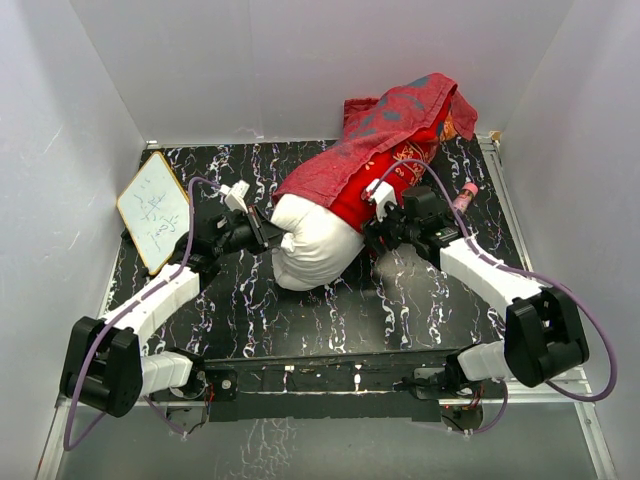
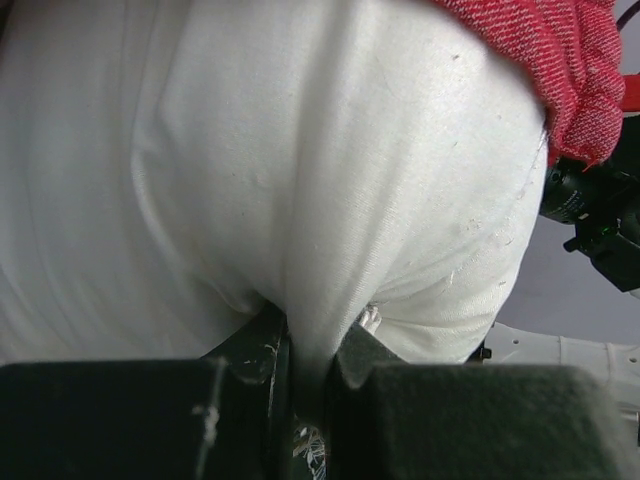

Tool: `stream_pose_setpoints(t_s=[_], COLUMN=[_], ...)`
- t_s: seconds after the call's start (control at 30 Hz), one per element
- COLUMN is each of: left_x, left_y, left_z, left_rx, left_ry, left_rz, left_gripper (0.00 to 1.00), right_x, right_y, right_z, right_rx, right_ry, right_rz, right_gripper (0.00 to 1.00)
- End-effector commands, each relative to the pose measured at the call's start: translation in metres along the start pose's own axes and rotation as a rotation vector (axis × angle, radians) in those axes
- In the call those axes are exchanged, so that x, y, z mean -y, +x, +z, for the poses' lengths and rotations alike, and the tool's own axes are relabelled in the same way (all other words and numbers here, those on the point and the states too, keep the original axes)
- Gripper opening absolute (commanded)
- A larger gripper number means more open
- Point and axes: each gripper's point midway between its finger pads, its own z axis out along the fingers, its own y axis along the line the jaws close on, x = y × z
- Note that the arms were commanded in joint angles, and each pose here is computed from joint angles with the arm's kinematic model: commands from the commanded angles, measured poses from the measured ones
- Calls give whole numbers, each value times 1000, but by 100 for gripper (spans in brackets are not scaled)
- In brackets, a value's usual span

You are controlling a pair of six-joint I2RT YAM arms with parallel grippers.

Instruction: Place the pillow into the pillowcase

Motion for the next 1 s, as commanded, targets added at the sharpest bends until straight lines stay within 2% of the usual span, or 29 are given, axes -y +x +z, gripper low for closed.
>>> stream_pose_setpoints(t_s=[0.0,0.07,0.23,0.33,0.53,0.63,0.67,0.77,0.87,0.97], left_x=[-37,-37,-37,-28,25,54,59,42,6,-29], left_y=[16,13,9,3,-33,-53,-58,-52,-31,-7], left_z=[-9,-10,-8,-4,-5,-13,-15,-16,-10,-2], left_rx=[-43,-42,-51,-51,-8,41,57,66,39,-7], left_ry=[-141,-144,-136,-103,29,69,66,5,-71,-139], left_rz=[-34,-23,-16,-8,21,41,46,23,-26,-71], left_gripper=[0,0,0,0,0,0,0,0,0,0], right_x=[33,26,-10,-44,-120,-143,-144,-126,-104,-108], right_y=[-54,-58,-76,-114,-255,-300,-304,-284,-219,-151], right_z=[-19,-30,-53,-76,-153,-192,-191,-141,-69,-35], right_rx=[131,138,198,327,639,721,728,662,454,282], right_ry=[155,129,-45,-229,-706,-884,-897,-789,-677,-687], right_rz=[-97,-142,-242,-292,-365,-362,-342,-212,-87,-3], right_gripper=[48,27,9,8,8,8,8,8,8,8])
